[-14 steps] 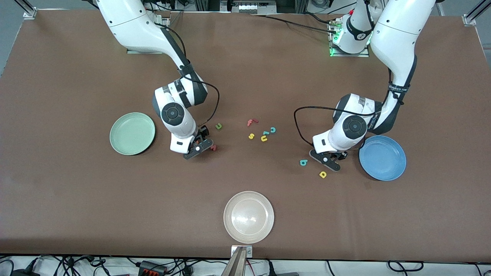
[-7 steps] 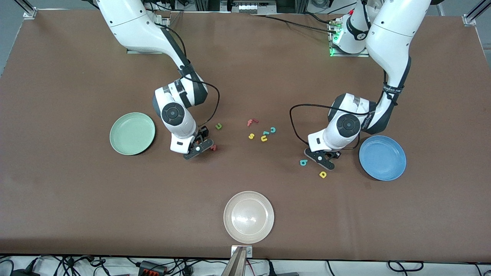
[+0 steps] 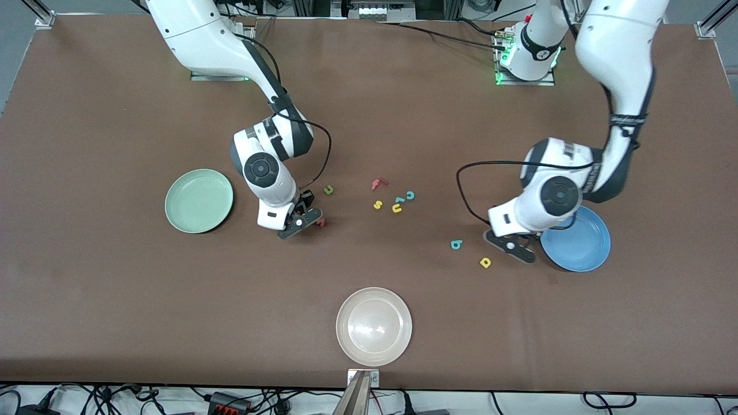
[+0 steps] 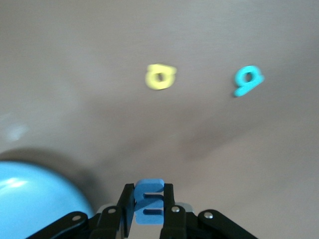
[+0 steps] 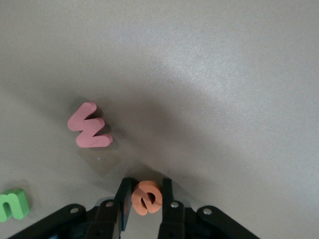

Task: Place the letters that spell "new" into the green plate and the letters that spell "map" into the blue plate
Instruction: 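Drop the e on the green plate while the left drops E on blue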

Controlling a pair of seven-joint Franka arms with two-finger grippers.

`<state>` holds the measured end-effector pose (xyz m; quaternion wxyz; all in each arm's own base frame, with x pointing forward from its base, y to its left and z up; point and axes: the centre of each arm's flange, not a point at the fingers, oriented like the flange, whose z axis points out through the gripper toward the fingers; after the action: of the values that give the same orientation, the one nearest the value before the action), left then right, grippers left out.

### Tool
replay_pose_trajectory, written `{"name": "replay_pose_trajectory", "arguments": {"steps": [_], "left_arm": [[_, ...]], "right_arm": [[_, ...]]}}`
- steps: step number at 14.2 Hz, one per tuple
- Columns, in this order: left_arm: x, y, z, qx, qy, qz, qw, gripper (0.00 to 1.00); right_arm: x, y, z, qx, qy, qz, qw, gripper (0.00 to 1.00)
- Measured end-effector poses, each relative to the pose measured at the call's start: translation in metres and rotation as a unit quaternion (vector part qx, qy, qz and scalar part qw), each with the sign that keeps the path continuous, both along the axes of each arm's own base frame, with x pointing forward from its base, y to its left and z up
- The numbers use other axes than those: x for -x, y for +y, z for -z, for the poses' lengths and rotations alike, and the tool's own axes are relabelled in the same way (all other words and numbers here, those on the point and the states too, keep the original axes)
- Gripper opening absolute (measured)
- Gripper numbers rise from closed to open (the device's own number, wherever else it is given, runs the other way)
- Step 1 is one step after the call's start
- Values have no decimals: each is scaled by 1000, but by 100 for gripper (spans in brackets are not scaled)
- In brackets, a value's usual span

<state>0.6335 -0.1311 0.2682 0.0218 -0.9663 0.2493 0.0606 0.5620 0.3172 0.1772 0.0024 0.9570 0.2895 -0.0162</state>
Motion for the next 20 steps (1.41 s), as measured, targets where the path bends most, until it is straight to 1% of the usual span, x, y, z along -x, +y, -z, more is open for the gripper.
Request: {"name": "replay_pose_trajectory", "arguments": {"steps": [2, 4, 5, 7, 9, 10, 11, 12, 13, 14, 15, 17, 18, 20], "left_arm": [[-11, 47, -12, -3, 1, -13, 1000, 27], [-14, 93, -3, -5, 10, -29, 1000, 27], [-13, 109, 5, -10, 17, -32, 999, 27], [-10, 124, 25, -18, 33, -35, 999, 27], [-6, 128, 44, -20, 48, -36, 998, 27], [-5, 128, 49, -20, 52, -36, 998, 32], [-5, 127, 50, -20, 52, -35, 998, 42], [-6, 122, 47, -18, 51, -32, 998, 50], [-7, 114, 41, -17, 51, -28, 998, 60], [-7, 100, 32, -15, 49, -25, 998, 69], [-9, 80, 22, -13, 41, -22, 999, 80], [-13, 22, -2, -3, 17, -8, 1000, 98], [-12, -9, -8, -2, 11, -7, 1000, 100], [-1, -64, 1, -4, 9, -11, 1000, 100]], "right_arm": [[0, 0, 0, 0, 0, 0, 1000, 28], [-1, 0, -5, 3, 6, 4, 1000, 28], [-3, -4, -14, 6, 11, 16, 1000, 28], [-15, -30, -44, 26, 28, 65, 997, 28], [-29, -82, -75, 51, 47, 113, 991, 28], [-31, -109, -83, 63, 60, 135, 987, 28], [-30, -135, -83, 72, 71, 155, 983, 28], [-25, -157, -76, 81, 82, 171, 978, 28], [-18, -176, -65, 90, 95, 185, 974, 28], [-10, -191, -54, 99, 107, 197, 970, 28], [-2, -202, -44, 105, 118, 206, 966, 28], [9, -214, -29, 110, 126, 217, 962, 28], [11, -218, -24, 111, 127, 221, 961, 28], [12, -226, -20, 111, 124, 228, 959, 28]]}}
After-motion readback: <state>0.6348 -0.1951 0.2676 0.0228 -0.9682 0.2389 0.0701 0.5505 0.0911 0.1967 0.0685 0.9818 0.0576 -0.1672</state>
